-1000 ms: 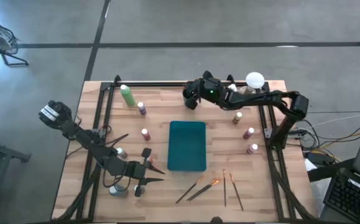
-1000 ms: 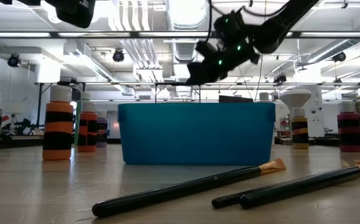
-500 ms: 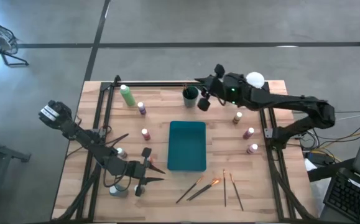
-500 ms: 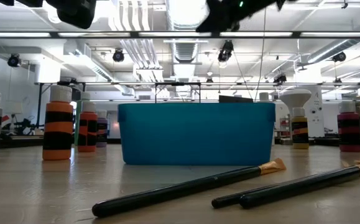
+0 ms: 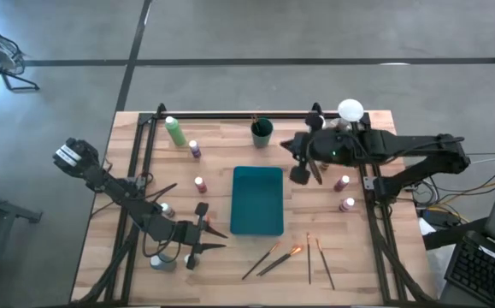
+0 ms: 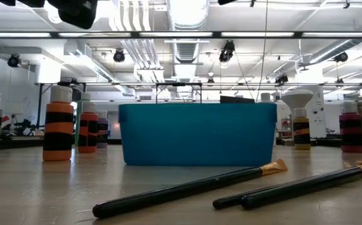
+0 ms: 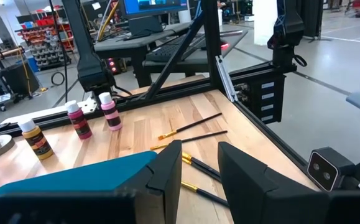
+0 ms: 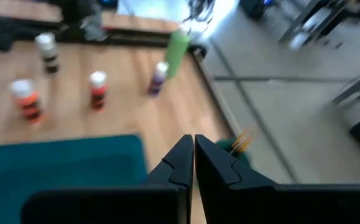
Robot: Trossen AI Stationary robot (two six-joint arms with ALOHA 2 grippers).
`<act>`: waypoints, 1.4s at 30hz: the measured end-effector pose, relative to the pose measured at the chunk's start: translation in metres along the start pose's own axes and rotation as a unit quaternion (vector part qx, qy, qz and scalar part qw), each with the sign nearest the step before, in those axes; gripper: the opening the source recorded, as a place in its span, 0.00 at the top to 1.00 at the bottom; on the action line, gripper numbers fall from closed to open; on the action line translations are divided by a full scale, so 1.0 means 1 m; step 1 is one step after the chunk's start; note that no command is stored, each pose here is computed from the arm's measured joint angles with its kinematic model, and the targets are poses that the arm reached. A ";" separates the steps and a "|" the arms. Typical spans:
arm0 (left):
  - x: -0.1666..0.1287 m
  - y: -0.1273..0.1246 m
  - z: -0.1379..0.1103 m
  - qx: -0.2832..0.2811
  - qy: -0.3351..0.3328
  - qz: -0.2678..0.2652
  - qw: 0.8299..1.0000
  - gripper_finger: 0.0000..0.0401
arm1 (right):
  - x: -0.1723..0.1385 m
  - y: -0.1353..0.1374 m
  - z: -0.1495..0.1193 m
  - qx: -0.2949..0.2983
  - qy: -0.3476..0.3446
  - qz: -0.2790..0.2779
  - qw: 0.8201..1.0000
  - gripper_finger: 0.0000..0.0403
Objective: Pick & Place Paint Supplies
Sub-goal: Put the gold paint brush into the green cup
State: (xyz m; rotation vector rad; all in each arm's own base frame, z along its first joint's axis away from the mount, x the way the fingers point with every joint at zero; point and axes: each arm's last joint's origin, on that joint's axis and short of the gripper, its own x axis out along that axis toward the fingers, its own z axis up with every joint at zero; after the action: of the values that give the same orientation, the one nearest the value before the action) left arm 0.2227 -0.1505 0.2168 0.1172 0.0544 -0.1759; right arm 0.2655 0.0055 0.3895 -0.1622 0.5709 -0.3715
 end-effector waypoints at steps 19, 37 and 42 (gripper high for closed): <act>0.000 0.000 0.000 -0.014 0.001 0.000 1.000 0.72 | -0.029 0.076 -0.060 0.207 0.267 0.015 0.941 0.98; 0.000 0.000 -0.001 -0.016 0.003 -0.001 1.000 0.72 | -0.005 0.126 -0.119 0.286 0.475 -0.021 0.832 0.81; 0.000 0.000 -0.001 -0.016 0.004 -0.001 1.000 0.72 | 0.008 0.136 -0.138 0.304 0.481 0.010 0.822 0.72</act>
State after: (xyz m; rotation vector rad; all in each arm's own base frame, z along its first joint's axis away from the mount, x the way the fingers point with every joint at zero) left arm 0.2224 -0.1504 0.2156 0.0866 0.0648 -0.1758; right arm 0.2357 0.1209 0.2362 0.7025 1.4171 -0.5950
